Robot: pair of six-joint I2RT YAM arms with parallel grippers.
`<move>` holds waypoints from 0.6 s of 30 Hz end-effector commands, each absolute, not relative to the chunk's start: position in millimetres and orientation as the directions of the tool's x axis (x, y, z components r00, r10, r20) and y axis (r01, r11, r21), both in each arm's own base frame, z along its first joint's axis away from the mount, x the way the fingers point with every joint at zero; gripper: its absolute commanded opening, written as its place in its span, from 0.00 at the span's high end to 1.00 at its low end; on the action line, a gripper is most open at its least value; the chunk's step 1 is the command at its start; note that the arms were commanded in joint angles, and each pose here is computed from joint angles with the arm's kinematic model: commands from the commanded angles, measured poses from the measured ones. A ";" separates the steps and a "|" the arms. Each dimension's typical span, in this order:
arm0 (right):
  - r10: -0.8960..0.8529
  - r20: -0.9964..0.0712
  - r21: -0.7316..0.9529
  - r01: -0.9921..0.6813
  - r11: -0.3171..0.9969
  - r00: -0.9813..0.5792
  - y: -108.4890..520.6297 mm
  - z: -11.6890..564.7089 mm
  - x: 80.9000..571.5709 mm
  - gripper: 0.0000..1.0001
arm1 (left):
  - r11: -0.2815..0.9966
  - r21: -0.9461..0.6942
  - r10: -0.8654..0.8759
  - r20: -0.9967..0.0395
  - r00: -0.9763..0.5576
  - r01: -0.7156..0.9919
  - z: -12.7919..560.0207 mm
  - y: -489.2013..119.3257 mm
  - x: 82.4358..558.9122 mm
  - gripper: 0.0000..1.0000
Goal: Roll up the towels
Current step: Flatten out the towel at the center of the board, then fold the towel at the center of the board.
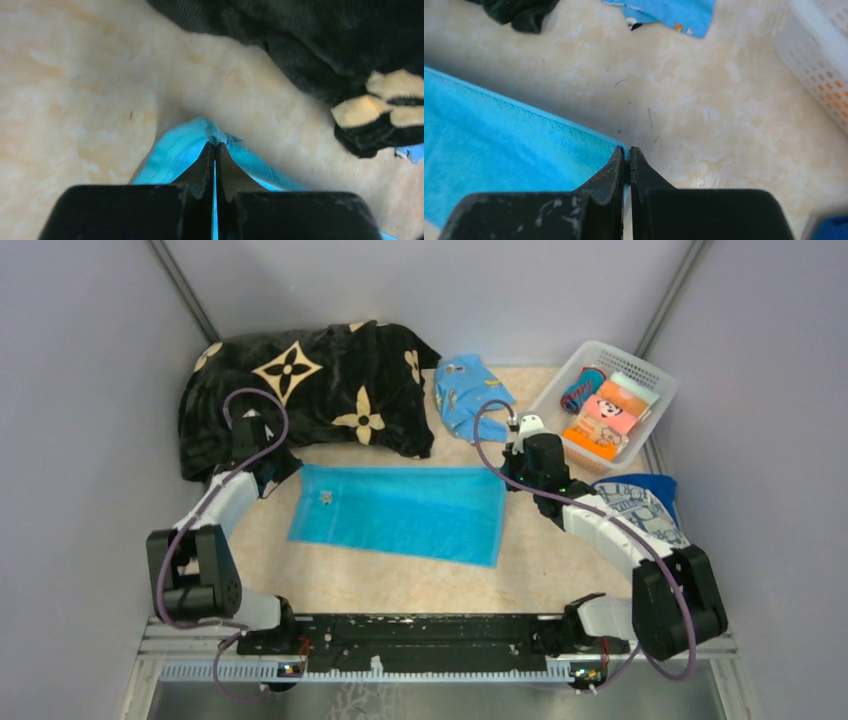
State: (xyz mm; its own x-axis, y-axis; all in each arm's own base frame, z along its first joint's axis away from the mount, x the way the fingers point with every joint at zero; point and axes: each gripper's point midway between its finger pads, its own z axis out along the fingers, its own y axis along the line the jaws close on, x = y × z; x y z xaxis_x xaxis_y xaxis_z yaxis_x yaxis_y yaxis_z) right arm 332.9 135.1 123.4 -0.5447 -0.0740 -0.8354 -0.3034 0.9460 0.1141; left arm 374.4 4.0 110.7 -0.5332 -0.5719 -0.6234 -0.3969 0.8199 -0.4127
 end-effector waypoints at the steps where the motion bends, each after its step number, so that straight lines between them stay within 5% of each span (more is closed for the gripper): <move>1: -0.134 -0.939 -0.059 -0.237 0.970 -0.317 114.4 162.2 393.7 1.00 | 0.802 -0.473 -0.595 -0.680 -0.428 -0.364 134.6 13.3 429.8 1.00; 6: -0.201 -0.920 -0.102 -0.289 0.952 -0.338 117.4 146.7 394.3 1.00 | 0.796 -0.481 -0.605 -0.656 -0.451 -0.369 124.2 10.2 434.1 1.00; 18: -0.124 -0.913 0.057 -0.421 0.905 -0.389 134.2 135.7 328.3 1.00 | 0.723 -0.477 -0.685 -0.591 -0.427 -0.499 92.7 17.6 360.2 1.00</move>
State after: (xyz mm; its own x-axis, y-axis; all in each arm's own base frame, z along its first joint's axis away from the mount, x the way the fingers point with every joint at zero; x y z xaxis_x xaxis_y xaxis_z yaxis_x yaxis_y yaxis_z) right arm 340.9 136.6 125.5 -0.4175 -0.1661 -0.8933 -0.4117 0.9110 0.0230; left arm 370.7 3.1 91.2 -0.4819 -0.6553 -0.5817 -0.4412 0.7550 -0.4851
